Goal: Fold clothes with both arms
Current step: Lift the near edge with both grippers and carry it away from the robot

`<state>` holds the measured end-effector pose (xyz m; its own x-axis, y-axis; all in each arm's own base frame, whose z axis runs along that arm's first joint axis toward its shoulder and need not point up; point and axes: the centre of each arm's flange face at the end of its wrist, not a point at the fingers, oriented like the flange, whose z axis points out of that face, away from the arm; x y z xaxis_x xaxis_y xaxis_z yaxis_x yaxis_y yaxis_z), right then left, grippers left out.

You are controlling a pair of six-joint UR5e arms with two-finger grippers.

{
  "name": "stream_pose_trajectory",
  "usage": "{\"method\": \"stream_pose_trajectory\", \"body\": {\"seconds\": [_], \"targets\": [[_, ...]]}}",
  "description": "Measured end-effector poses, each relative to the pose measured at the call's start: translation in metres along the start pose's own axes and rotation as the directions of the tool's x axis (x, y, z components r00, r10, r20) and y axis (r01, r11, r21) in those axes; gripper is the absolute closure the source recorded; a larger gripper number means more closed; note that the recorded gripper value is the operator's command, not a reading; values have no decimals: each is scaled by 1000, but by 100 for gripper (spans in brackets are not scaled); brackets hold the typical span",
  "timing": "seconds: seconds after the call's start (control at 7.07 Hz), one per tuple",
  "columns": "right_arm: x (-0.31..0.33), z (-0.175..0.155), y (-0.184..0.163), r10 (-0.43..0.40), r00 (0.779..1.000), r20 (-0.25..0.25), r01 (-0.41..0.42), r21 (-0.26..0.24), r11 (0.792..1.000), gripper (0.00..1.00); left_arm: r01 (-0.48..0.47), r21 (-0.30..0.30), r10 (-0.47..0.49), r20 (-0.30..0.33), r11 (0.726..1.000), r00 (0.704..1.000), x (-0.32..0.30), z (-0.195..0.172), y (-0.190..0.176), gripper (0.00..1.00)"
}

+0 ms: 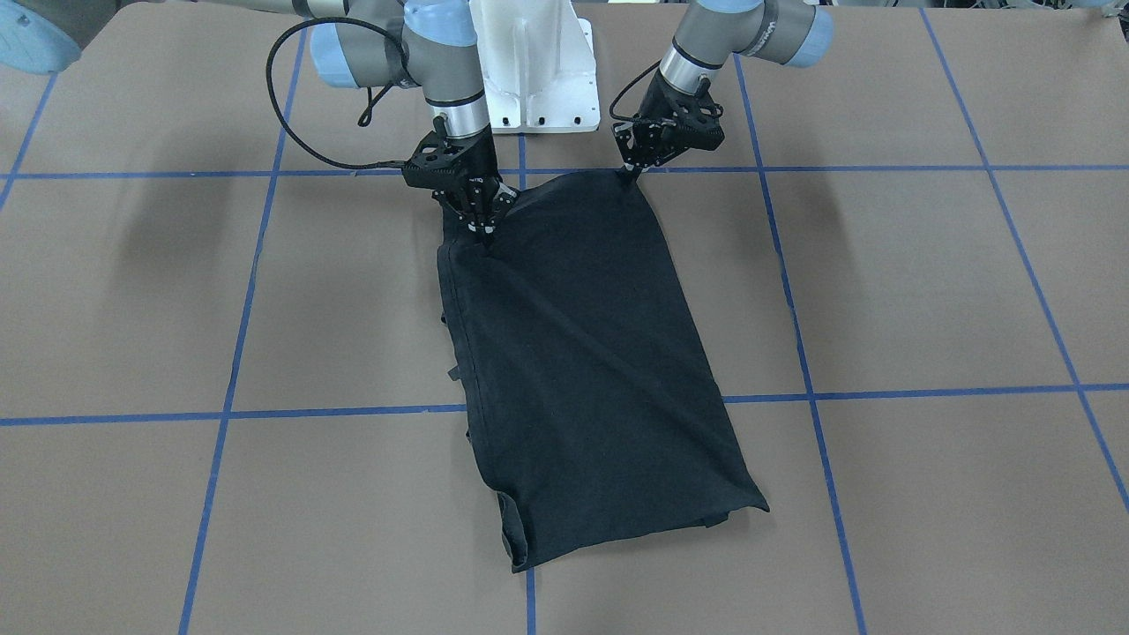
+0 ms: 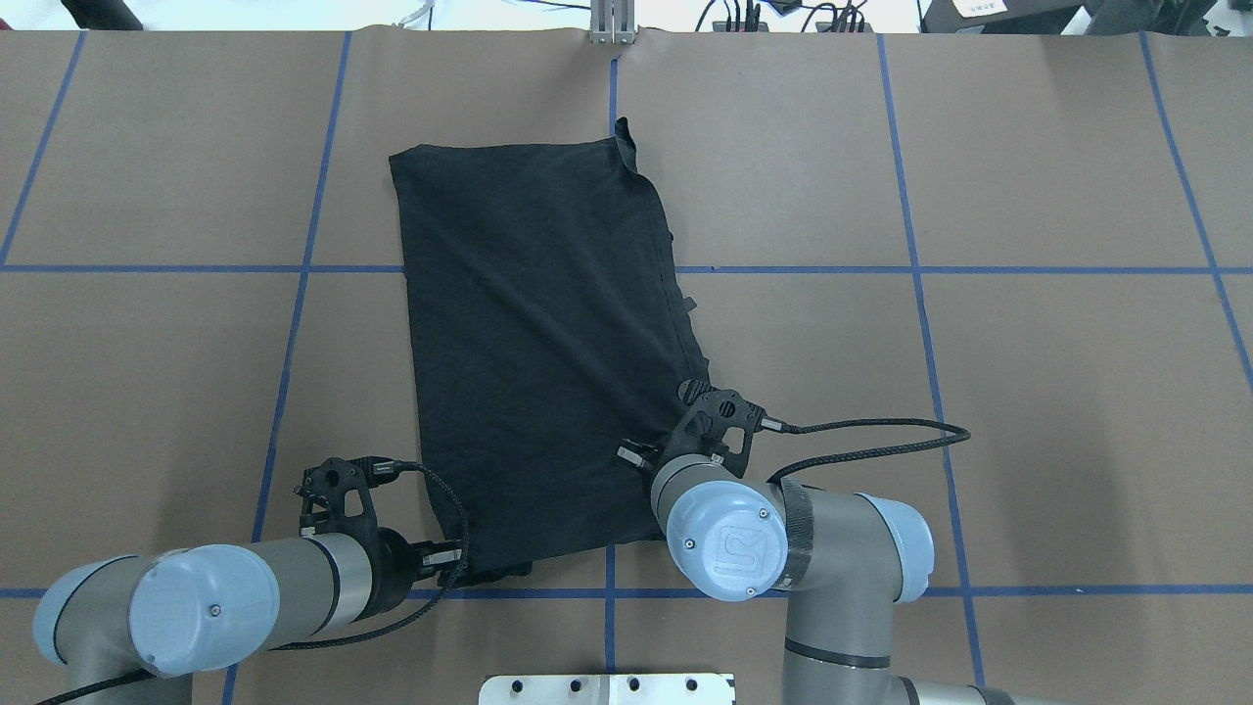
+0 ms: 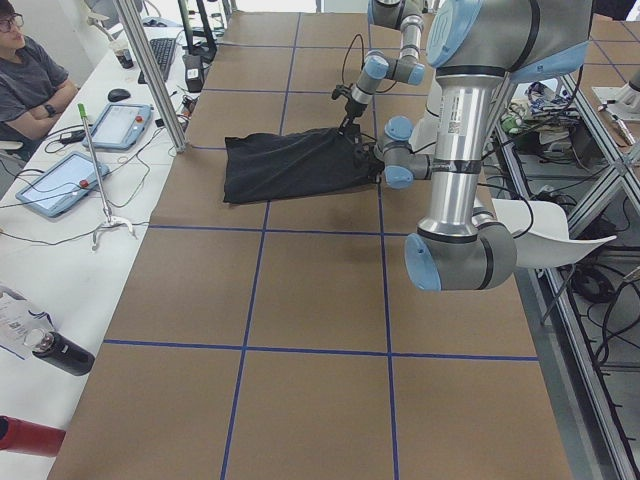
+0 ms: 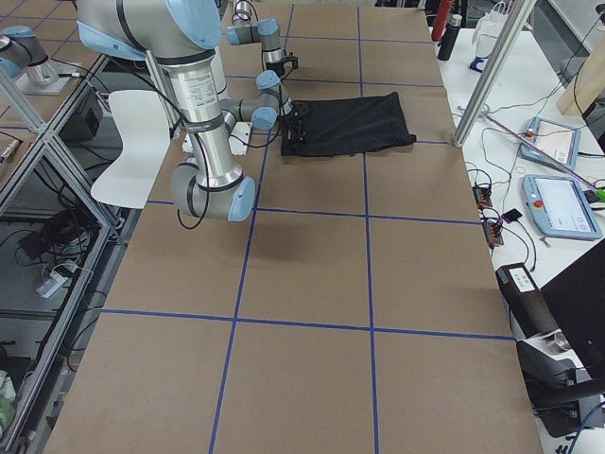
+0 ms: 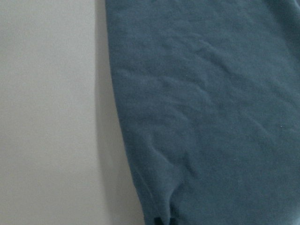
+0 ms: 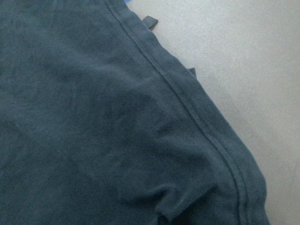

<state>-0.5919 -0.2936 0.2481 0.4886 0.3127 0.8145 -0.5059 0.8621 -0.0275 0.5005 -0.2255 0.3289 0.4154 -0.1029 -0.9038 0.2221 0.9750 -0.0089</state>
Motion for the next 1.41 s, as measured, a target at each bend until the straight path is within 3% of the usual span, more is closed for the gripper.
{"method": "stream_pose_trajectory", "body": {"seconds": [0.28,0.71,0.99,1.41], "targets": [[-3,-32,-3,-11,1000,-3,11,-12,1000,100,-3,-11,3,-23,1000,1000,6,-13,-6,100],[3,-76,29,-41,999,23,42,-43,998,100,-8,-57,5,-50,998,999,27,-58,-12,100],[10,-100,31,-55,998,24,56,-51,997,100,-38,-71,33,-67,997,997,38,-84,-19,100],[2,-104,-15,-20,1000,17,20,-39,999,100,-95,-40,92,-52,995,994,48,-98,-57,100]]}}
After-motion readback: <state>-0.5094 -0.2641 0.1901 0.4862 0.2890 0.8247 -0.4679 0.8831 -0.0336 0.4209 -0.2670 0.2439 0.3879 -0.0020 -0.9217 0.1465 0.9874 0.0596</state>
